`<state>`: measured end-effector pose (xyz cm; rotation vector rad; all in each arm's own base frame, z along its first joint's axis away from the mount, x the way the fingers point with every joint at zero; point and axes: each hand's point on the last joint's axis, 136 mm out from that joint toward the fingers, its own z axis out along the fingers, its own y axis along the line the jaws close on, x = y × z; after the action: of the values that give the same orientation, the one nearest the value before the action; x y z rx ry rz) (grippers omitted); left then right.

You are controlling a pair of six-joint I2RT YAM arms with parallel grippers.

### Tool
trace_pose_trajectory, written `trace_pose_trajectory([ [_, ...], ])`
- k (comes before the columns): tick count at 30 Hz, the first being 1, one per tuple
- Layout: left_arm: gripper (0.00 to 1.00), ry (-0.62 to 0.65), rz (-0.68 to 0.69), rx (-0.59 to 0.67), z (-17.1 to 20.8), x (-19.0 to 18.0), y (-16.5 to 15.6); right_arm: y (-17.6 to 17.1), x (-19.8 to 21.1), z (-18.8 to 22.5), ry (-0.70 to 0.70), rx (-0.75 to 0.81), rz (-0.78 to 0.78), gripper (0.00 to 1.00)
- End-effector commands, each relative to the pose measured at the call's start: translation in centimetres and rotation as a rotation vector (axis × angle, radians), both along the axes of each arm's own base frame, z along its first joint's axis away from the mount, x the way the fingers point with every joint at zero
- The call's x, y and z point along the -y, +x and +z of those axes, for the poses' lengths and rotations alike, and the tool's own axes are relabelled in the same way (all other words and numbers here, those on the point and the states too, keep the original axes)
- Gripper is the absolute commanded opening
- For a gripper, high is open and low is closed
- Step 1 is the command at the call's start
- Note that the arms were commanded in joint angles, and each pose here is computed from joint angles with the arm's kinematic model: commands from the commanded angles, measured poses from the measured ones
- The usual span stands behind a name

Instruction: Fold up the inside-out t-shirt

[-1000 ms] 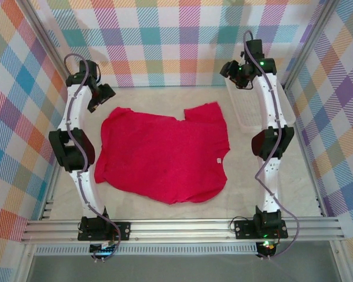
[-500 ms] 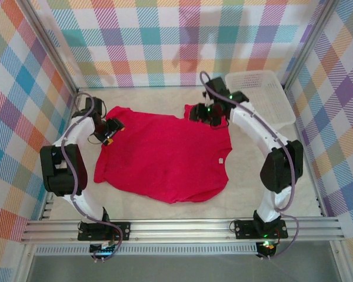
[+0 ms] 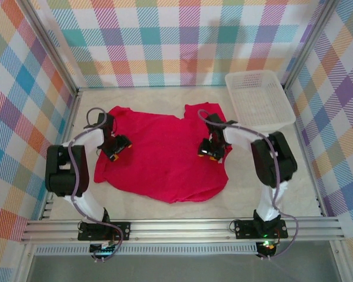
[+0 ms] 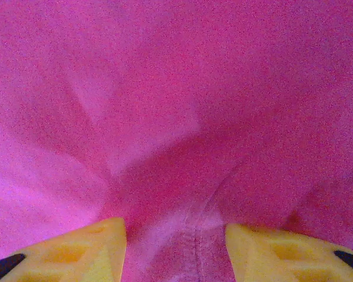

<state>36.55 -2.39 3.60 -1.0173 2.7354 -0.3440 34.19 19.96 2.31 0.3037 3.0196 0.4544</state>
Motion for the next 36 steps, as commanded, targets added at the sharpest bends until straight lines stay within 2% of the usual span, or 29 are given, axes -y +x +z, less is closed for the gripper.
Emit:
trace_pose_trajectory([
  [1,0.72,0.143,0.043,0.049,1.5,-3.2,3.9,6.0,0.7,0.1,-0.007,0.085,-0.013,0.5],
  [4,0.7,0.16,0.036,0.13,5.5,-2.9,5.8,8.6,0.2,3.0,0.006,0.115,0.015,0.47],
  [6,0.7,0.218,0.023,0.219,8.9,-2.5,5.7,8.4,0.1,5.7,0.011,0.145,0.04,0.48],
  [9,0.69,0.243,-0.052,0.31,12.1,0.1,3.3,5.7,0.7,8.8,0.032,0.18,0.068,0.5],
  [12,0.64,0.14,-0.238,0.403,12.9,7.3,-0.3,0.8,1.4,9.5,0.077,0.154,0.068,0.45],
  [17,0.63,-0.09,-0.626,0.509,12.0,20.5,-7.7,-5.5,4.2,8.0,0.088,0.137,-0.021,0.35],
  [21,0.69,-0.079,-0.905,0.529,11.0,27.0,-12.9,-7.9,4.7,6.6,0.122,0.13,-0.066,0.34],
  [24,0.7,-0.041,-1.001,0.486,9.1,29.2,-14.5,-9.0,4.6,5.6,0.142,0.091,-0.078,0.33],
  [33,0.69,0.055,-1.065,0.359,3.4,32.3,-14.3,-11.3,3.8,5.0,0.216,0.049,-0.079,0.31],
  [34,0.68,0.069,-1.07,0.346,3.0,32.4,-14.2,-11.5,3.6,5.1,0.219,0.052,-0.075,0.31],
  [36,0.55,0.108,-1.079,0.311,1.9,32.3,-14.0,-11.9,3.3,5.2,0.223,0.054,-0.067,0.31],
])
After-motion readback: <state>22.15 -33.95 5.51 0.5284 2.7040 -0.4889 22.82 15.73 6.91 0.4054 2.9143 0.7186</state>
